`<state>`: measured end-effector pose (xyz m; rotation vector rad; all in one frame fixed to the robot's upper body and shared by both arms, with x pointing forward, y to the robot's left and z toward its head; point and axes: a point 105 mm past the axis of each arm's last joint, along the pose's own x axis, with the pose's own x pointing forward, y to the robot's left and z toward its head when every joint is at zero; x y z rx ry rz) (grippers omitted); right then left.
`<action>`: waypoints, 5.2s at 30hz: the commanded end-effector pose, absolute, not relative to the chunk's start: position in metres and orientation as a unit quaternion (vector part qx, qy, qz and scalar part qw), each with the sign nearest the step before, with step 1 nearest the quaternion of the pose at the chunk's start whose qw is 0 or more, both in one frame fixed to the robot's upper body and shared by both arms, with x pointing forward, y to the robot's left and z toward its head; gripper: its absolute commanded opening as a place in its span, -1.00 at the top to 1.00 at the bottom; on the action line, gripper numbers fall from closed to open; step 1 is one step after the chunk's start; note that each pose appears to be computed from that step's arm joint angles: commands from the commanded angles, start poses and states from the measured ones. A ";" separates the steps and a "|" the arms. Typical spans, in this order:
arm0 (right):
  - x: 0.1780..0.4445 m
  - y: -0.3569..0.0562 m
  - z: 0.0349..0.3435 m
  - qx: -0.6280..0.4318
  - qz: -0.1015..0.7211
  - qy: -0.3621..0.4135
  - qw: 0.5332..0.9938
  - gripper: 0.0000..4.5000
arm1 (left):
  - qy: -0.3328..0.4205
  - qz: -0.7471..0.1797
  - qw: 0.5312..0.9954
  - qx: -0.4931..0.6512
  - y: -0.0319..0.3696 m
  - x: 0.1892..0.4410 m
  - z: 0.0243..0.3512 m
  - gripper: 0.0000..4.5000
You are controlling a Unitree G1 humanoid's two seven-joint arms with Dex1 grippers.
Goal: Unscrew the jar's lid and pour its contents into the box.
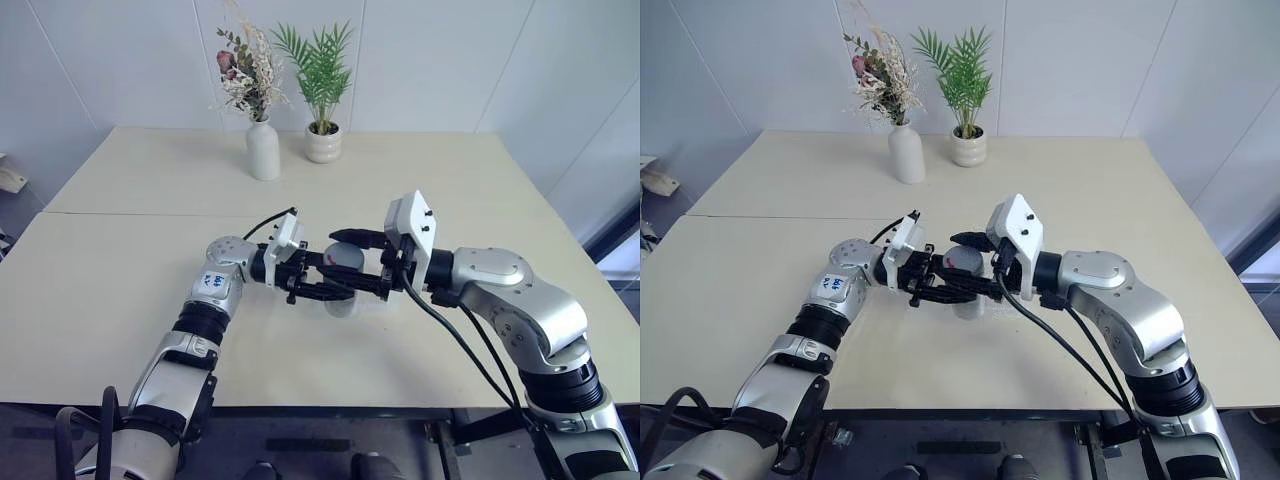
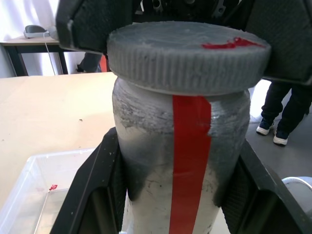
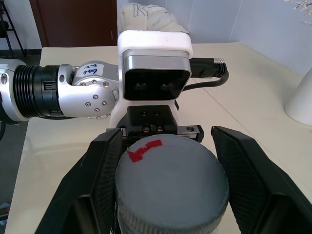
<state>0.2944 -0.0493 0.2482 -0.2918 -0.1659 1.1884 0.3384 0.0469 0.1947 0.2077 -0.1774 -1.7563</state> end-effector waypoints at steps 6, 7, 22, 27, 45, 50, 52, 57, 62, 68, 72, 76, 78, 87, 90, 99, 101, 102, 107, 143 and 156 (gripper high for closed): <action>0.292 -0.053 0.263 -0.145 0.550 -0.107 0.816 -0.14 | -0.089 -0.794 0.593 0.100 0.049 0.327 0.198 0.09; 0.292 -0.053 0.264 -0.145 0.550 -0.107 0.815 -0.14 | -0.088 -0.794 0.594 0.100 0.049 0.328 0.198 0.09; 0.284 -0.059 0.271 -0.158 0.581 -0.108 0.791 -0.14 | -0.075 -0.795 0.595 0.091 0.055 0.331 0.194 0.09; 0.283 -0.060 0.273 -0.163 0.588 -0.109 0.785 -0.14 | -0.073 -0.797 0.593 0.089 0.055 0.331 0.193 0.09; 0.283 -0.061 0.288 -0.168 0.603 -0.129 0.769 -0.14 | -0.063 -0.804 0.586 0.080 0.054 0.329 0.189 0.09; 0.283 -0.061 0.293 -0.170 0.606 -0.136 0.765 -0.14 | -0.061 -0.806 0.584 0.080 0.055 0.328 0.189 0.09; 0.283 -0.061 0.295 -0.169 0.608 -0.138 0.763 -0.14 | -0.059 -0.806 0.583 0.079 0.056 0.328 0.188 0.09; 0.283 -0.061 0.298 -0.170 0.611 -0.143 0.760 -0.14 | -0.056 -0.808 0.581 0.081 0.057 0.327 0.187 0.09; 0.284 -0.061 0.302 -0.170 0.613 -0.148 0.757 -0.14 | -0.054 -0.809 0.580 0.082 0.057 0.327 0.186 0.09; 0.285 -0.061 0.308 -0.166 0.613 -0.157 0.757 -0.14 | -0.053 -0.810 0.578 0.082 0.056 0.326 0.185 0.09; 0.286 -0.061 0.311 -0.161 0.612 -0.162 0.757 -0.14 | -0.052 -0.812 0.576 0.081 0.055 0.326 0.184 0.09; 0.286 -0.061 0.313 -0.158 0.612 -0.167 0.756 -0.14 | -0.053 -0.813 0.574 0.081 0.054 0.325 0.184 0.09; 0.286 -0.061 0.314 -0.156 0.613 -0.169 0.756 -0.14 | -0.052 -0.813 0.574 0.080 0.054 0.325 0.184 0.09; 0.287 -0.063 0.320 -0.153 0.612 -0.179 0.755 -0.14 | -0.049 -0.815 0.571 0.081 0.052 0.325 0.183 0.09; 0.288 -0.064 0.324 -0.152 0.611 -0.185 0.754 -0.14 | -0.047 -0.817 0.570 0.081 0.051 0.325 0.182 0.09; 0.287 -0.066 0.328 -0.154 0.619 -0.191 0.746 -0.14 | -0.041 -0.820 0.565 0.081 0.049 0.324 0.180 0.09; 0.288 -0.066 0.331 -0.154 0.620 -0.195 0.744 -0.14 | -0.040 -0.821 0.564 0.079 0.048 0.324 0.179 0.09; 0.288 -0.066 0.332 -0.154 0.621 -0.197 0.743 -0.14 | -0.040 -0.822 0.563 0.078 0.047 0.324 0.179 0.09; 0.288 -0.065 0.335 -0.155 0.625 -0.205 0.737 -0.14 | -0.037 -0.827 0.556 0.073 0.045 0.321 0.178 0.09; 0.289 -0.061 0.354 -0.162 0.652 -0.231 0.704 -0.14 | -0.017 -0.843 0.531 0.085 0.038 0.316 0.170 0.09; 0.296 -0.064 0.359 -0.175 0.637 -0.234 0.713 -0.14 | -0.011 -0.847 0.524 0.089 0.039 0.312 0.163 0.09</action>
